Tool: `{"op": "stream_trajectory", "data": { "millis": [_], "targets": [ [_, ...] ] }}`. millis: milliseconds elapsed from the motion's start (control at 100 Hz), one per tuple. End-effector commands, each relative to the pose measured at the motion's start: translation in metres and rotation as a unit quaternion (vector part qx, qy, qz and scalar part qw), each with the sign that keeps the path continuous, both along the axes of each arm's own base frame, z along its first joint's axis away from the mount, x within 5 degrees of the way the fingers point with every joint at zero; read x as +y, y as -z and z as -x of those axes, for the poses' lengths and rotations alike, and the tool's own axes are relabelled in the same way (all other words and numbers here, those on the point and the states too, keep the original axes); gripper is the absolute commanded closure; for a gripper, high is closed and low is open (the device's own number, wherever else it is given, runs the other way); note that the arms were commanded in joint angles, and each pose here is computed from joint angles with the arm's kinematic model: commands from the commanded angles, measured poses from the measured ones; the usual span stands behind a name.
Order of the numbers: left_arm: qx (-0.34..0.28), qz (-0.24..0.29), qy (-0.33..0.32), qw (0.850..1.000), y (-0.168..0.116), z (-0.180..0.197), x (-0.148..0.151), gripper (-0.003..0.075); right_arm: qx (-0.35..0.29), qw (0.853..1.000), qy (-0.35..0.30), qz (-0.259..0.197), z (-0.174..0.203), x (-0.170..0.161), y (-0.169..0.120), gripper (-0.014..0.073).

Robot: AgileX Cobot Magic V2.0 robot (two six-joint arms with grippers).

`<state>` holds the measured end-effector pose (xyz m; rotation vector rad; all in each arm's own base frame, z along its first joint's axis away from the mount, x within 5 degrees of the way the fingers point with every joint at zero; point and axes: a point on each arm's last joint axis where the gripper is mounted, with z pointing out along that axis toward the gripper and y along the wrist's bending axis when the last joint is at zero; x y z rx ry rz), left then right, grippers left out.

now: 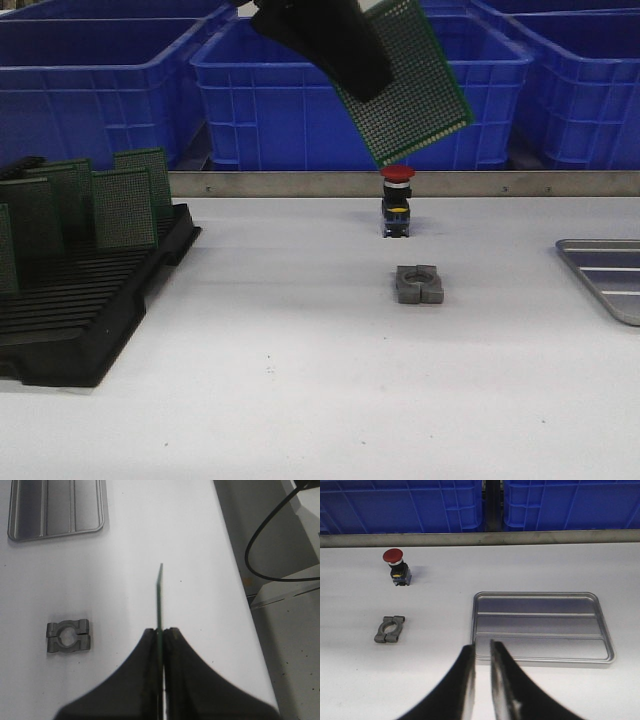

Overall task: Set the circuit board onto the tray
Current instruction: 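Bring the right gripper to the board's edge held by the left gripper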

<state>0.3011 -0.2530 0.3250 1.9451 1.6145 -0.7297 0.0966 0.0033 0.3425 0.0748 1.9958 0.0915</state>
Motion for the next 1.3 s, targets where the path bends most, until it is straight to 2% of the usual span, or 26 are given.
{"op": "stream_trajectory", "data": {
  "millis": [0,80,150,360,480,600,790,960,1170,1290],
  "targets": [
    [-0.001,0.040,0.015,0.999,-0.031,0.016,0.001,0.0738,-0.038,0.999,0.000,-0.001,-0.003,0.000,-0.014,0.0273],
    [-0.001,0.040,0.015,0.999,-0.031,0.016,0.001,0.0738,-0.037,0.999,0.000,-0.001,-0.003,0.000,-0.014,0.0104],
    [-0.001,0.040,0.015,0.999,-0.031,0.016,0.001,0.0738,-0.038,0.999,0.000,-0.001,-0.003,0.000,-0.014,0.0029],
    [-0.001,0.040,0.015,0.999,-0.031,0.016,0.001,0.0738,-0.010,1.000,-0.026,-0.002,-0.018,0.005,-0.008,0.0023],
    [-0.001,0.040,0.015,0.999,-0.031,0.016,0.001,0.0738,0.012,0.996,-0.086,0.016,-0.034,0.016,-0.002,0.0023],
    [-0.001,0.040,0.015,0.999,-0.031,0.016,0.001,0.0738,0.027,0.986,-0.161,0.035,-0.052,0.029,0.000,0.0023],
    [-0.001,0.040,0.015,0.999,-0.031,0.016,0.001,0.0738,0.041,0.964,-0.258,0.051,-0.082,0.048,0.006,0.0023],
    [-0.001,0.040,0.015,0.999,-0.031,0.016,0.001,0.0738,0.054,0.926,-0.366,0.073,-0.105,0.064,0.014,0.0023],
    [-0.001,0.040,0.015,0.999,-0.031,0.016,0.001,0.0738,0.030,0.884,-0.462,0.060,-0.127,0.080,0.022,0.0023],
    [-0.001,0.040,0.015,0.999,-0.031,0.016,0.001,0.0738,0.006,0.875,-0.481,0.046,-0.138,0.086,0.022,0.0023]
  ]
}}
